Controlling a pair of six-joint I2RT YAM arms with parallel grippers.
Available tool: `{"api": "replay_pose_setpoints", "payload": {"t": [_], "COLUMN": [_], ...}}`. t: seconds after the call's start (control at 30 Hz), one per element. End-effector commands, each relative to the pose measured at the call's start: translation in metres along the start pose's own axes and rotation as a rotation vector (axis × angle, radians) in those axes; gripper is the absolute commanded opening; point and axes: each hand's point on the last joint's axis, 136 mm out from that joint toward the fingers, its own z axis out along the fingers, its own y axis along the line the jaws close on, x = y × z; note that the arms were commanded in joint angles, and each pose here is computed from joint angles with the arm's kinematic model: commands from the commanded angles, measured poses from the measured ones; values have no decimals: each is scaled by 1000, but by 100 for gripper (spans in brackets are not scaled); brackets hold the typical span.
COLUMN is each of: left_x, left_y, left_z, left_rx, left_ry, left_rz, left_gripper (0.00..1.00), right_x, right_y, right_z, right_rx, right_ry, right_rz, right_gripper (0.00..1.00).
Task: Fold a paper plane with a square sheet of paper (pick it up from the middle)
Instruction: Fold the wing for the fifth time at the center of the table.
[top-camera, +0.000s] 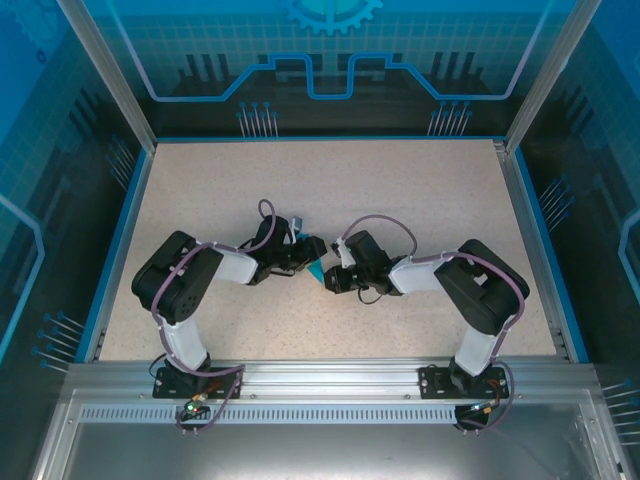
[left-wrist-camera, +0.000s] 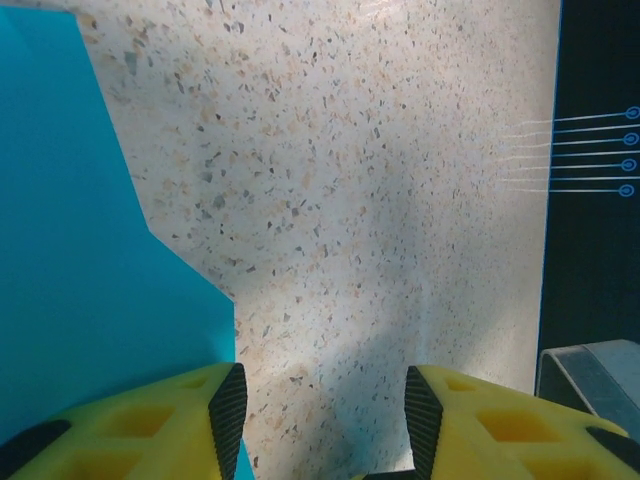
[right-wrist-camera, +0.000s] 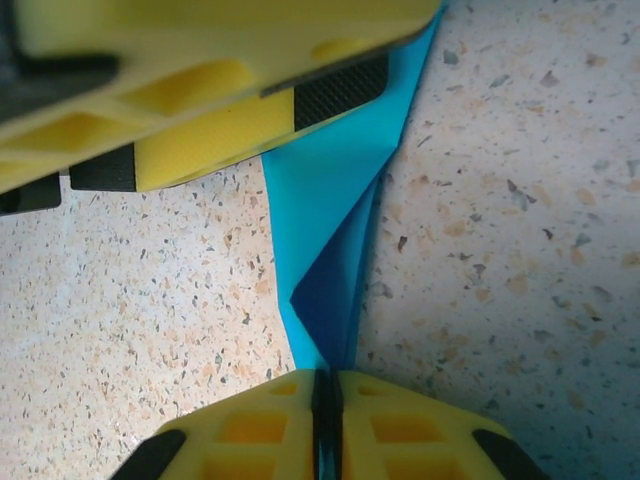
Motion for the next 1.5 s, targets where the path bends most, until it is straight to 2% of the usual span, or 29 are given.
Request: {"api": "replay_pose_setpoints", "payload": {"t": [0.0,0.17,0.37,0.43,0.67,0.97,1.17,1.47], "left_x": [-6,1,12,12,10,10,10,10], "left_y": [8,30,49,49,46,45,44,45], "left_z": [-2,7,8,7,9,9,8,8], "left_rx": [-49,-93,-138,-136,-137,-140,-142,-146], "left_ry": [0,18,40,42,48,53,52,55], "left_rz": [9,-55,-94,-91,-83,-85,-79,-72], "left_gripper": [49,48,46,46,45,45,45,44], "right_x": [36,34,2,-9,-29,-27,-17,-4], "right_y": [-19,-13,1,9,41,49,21,-8], "right_z": [6,0,-26,-34,-33,-5,0,2], "right_rx": [27,4,-63,-104,-212,-185,-49,-3], "right_ry": [111,101,1,-30,-43,14,28,54], "right_rz": [85,107,173,182,174,187,211,271], "right_gripper": [11,16,26,26,7,6,6,5]}}
